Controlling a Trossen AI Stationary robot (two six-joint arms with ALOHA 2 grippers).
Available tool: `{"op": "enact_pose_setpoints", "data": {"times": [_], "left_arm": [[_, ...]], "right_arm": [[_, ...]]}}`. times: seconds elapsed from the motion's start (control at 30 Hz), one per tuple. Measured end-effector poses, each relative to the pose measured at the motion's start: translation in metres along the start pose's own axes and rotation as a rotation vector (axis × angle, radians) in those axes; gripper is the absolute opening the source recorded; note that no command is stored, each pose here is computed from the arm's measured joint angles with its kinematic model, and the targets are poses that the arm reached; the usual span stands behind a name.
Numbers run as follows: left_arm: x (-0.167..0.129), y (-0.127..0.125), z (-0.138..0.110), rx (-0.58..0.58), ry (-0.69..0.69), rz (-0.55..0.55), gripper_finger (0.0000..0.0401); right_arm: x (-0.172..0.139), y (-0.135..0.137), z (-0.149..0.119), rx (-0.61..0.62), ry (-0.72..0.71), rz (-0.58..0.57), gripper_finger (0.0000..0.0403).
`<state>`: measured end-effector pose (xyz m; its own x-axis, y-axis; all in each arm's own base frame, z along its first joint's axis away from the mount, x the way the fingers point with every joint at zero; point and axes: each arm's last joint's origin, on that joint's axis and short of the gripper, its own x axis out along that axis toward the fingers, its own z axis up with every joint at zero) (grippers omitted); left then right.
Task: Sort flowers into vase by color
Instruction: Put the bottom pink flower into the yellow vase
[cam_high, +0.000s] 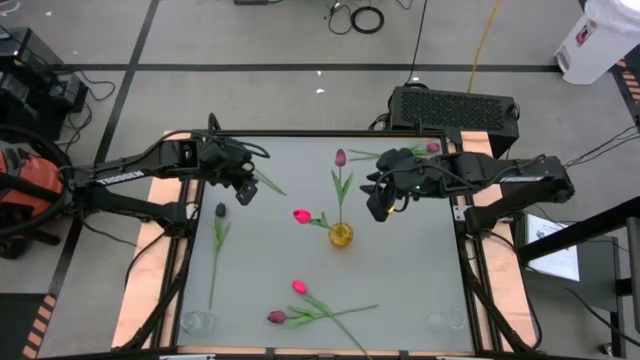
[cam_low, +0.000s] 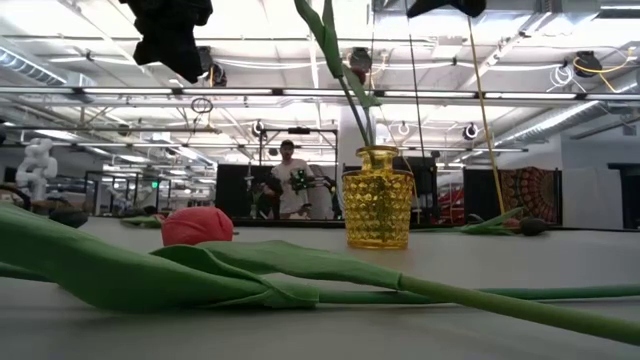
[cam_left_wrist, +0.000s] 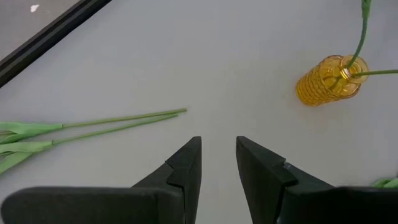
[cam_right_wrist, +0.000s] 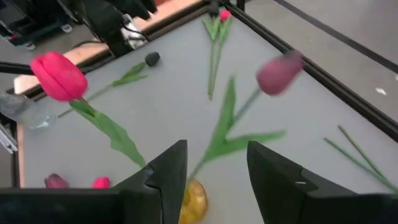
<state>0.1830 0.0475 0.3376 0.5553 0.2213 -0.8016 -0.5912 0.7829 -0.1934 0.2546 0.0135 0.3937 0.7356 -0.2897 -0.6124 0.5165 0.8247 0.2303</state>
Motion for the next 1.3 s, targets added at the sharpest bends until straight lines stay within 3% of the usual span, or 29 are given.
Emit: {"op": "enact_pose_setpoints", "data": {"times": [0.3, 0.53, 0.67, 1.3], "left_arm": [[0.0, 0.0, 0.0, 0.004, 0.001, -0.002, 0.0097], [0.0, -0.001, 0.0, 0.003, 0.009, -0.02, 0.0034], [0.0, -0.001, 0.0, 0.001, 0.011, -0.024, 0.0006], [-0.001, -0.007, -0.003, -0.008, 0.049, -0.109, 0.0003]], "right_arm": [[-0.017, -0.01, -0.003, 0.003, 0.022, -0.015, 0.0087], [-0.019, -0.012, -0.005, -0.016, 0.037, -0.024, 0.0005], [-0.019, -0.013, -0.006, -0.015, 0.044, -0.027, 0.0003], [-0.019, -0.013, -0.007, 0.02, 0.071, -0.008, 0.0]]}}
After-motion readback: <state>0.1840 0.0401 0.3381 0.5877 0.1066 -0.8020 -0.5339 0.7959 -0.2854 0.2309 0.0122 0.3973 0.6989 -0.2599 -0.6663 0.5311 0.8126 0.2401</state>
